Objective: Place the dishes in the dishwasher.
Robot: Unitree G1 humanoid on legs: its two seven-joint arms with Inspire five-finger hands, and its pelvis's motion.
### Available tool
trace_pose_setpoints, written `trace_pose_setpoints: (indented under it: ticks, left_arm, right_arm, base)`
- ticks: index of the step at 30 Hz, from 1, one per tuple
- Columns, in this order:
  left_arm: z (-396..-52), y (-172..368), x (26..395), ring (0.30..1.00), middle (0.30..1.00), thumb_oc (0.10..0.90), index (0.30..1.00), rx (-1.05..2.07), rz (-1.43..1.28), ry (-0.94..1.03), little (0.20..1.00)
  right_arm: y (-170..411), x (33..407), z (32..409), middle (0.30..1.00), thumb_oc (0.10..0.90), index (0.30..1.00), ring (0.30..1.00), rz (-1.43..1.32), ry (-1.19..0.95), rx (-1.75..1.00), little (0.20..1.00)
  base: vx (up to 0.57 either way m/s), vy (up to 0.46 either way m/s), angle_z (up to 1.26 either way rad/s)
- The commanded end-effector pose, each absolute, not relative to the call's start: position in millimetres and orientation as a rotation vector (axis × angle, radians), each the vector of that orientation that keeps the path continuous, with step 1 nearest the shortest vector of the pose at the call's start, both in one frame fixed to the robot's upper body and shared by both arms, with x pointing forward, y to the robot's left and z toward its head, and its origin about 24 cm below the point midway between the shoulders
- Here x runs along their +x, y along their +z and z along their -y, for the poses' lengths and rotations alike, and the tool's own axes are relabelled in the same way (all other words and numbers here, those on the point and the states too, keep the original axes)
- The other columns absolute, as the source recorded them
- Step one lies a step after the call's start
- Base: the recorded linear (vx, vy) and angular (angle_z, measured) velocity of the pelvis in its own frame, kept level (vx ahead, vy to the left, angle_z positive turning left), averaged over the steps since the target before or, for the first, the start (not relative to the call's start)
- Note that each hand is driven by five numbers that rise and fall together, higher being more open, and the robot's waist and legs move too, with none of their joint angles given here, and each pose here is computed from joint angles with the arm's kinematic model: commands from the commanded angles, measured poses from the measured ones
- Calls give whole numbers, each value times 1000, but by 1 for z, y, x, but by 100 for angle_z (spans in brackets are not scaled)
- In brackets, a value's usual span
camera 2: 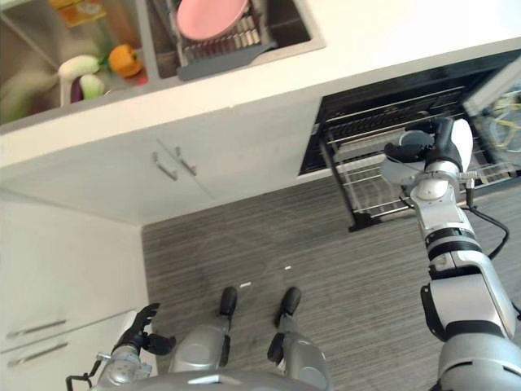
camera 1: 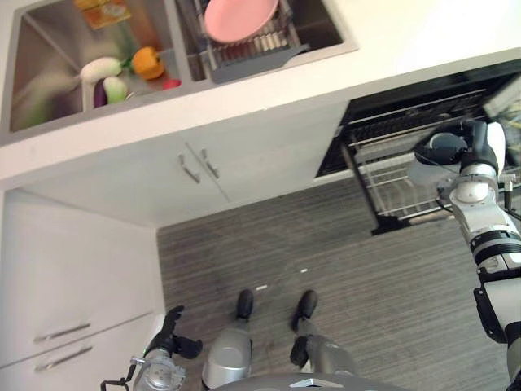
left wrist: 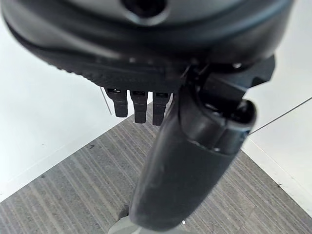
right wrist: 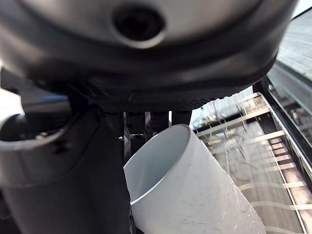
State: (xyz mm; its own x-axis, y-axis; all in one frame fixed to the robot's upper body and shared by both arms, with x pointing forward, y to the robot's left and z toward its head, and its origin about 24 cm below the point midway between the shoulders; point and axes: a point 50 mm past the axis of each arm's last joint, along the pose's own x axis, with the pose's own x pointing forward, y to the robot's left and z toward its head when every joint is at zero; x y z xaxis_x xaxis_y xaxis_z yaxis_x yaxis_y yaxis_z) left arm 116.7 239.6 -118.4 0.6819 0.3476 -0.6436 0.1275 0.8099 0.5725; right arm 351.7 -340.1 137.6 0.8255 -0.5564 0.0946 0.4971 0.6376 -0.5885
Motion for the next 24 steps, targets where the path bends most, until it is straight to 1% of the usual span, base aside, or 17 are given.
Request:
trace_pose_setpoints:
  ticks: [1,6,14,15,17,19,20,21,23,24]
  left_arm:
    - [-241,-100,151,900,900,800,900,689,-671,113,900]
    - [-234,-103,156,900,900,800,900,683,-669,107,900]
    - [-234,-104,158,900,900,800,900,678,-669,115,900]
    - [-235,-106,165,900,900,800,900,717,-682,116,900]
    - [-236,-109,163,900,900,800,900,722,-701,115,900]
    - [-236,-109,164,900,900,800,900,732,-710,109,900]
    - [-236,-109,164,900,900,800,900,733,-709,108,900]
    - [-237,-112,161,900,900,800,900,738,-738,110,900]
    - [-239,-115,158,900,900,800,900,745,-766,110,900]
    - [-239,-115,158,900,900,800,900,745,-766,110,900]
  right_arm:
    - [206,365,334,300,400,300,300,141,-634,-649,300]
    - [193,370,334,300,400,300,300,41,-615,-723,300]
    - [193,371,333,300,400,300,300,37,-613,-733,300]
    - [205,379,322,900,800,900,900,86,-607,-728,900]
    - [207,378,321,900,800,900,900,103,-606,-712,900]
    - [216,376,312,900,800,900,900,208,-585,-641,900]
    - [216,375,312,900,800,900,900,207,-586,-640,900]
    - [209,366,304,900,800,900,900,286,-564,-539,900]
    - [193,351,299,900,800,900,900,334,-542,-438,900]
    - [193,351,299,900,800,900,900,334,-542,-438,900]
  base:
    - [-25,-2,10]
    - [-29,-24,12]
    - [-5,-2,5]
    - [0,0,0]
    - [-26,19,-7]
    - [7,7,-3]
    - [54,14,2]
    - [43,19,-4]
    - [68,0,-1]
    - [62,-17,3]
